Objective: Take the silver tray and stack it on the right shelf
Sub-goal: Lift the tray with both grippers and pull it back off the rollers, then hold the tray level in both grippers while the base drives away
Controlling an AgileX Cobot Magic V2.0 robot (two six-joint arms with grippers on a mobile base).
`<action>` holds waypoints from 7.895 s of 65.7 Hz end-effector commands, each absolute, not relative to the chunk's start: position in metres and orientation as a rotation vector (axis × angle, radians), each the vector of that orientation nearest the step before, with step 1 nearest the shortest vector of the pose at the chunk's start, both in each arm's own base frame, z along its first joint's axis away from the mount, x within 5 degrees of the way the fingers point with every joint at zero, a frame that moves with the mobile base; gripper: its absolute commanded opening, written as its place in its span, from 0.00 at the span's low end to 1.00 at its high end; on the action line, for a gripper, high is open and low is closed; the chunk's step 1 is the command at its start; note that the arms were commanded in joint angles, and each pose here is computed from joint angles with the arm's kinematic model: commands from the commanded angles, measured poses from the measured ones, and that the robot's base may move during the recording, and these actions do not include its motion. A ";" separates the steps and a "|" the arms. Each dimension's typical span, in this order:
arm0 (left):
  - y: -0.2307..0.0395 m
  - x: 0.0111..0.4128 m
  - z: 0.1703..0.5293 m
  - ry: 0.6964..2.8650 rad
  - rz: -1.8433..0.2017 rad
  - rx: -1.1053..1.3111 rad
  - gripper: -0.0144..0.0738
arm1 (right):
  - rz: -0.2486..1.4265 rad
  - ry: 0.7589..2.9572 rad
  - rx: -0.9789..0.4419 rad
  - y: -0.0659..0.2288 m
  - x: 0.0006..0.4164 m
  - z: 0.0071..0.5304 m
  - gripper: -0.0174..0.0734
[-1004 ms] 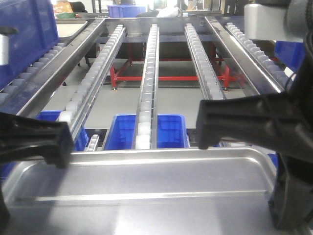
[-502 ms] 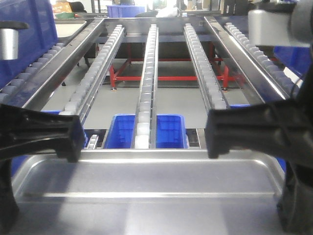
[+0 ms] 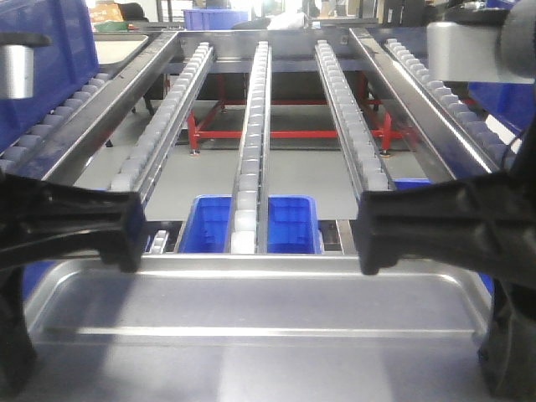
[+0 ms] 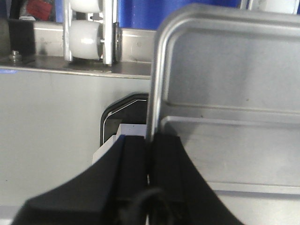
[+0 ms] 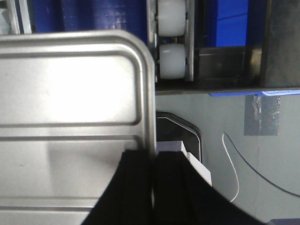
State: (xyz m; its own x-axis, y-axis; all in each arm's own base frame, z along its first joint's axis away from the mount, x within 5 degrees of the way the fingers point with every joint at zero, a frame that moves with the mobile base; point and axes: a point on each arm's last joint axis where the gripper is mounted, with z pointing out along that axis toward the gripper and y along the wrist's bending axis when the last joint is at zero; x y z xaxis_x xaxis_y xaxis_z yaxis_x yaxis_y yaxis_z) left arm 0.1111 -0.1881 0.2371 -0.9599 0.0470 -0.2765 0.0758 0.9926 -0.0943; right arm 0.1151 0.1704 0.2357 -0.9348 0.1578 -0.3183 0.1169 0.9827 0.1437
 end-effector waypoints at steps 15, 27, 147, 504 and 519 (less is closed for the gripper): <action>-0.192 0.113 0.250 2.819 -0.219 0.082 0.05 | 0.204 2.741 0.168 0.170 0.119 0.247 0.27; -0.192 0.112 0.250 2.820 -0.216 0.082 0.05 | 0.205 2.741 0.168 0.170 0.119 0.247 0.27; -0.192 0.112 0.250 2.820 -0.216 0.082 0.05 | 0.201 2.742 0.169 0.170 0.119 0.247 0.27; -0.158 0.101 0.249 2.946 0.326 0.019 0.05 | 0.190 2.743 0.170 0.169 0.119 0.247 0.27; -0.158 0.101 0.249 2.946 0.326 0.019 0.05 | 0.190 2.743 0.170 0.169 0.119 0.247 0.27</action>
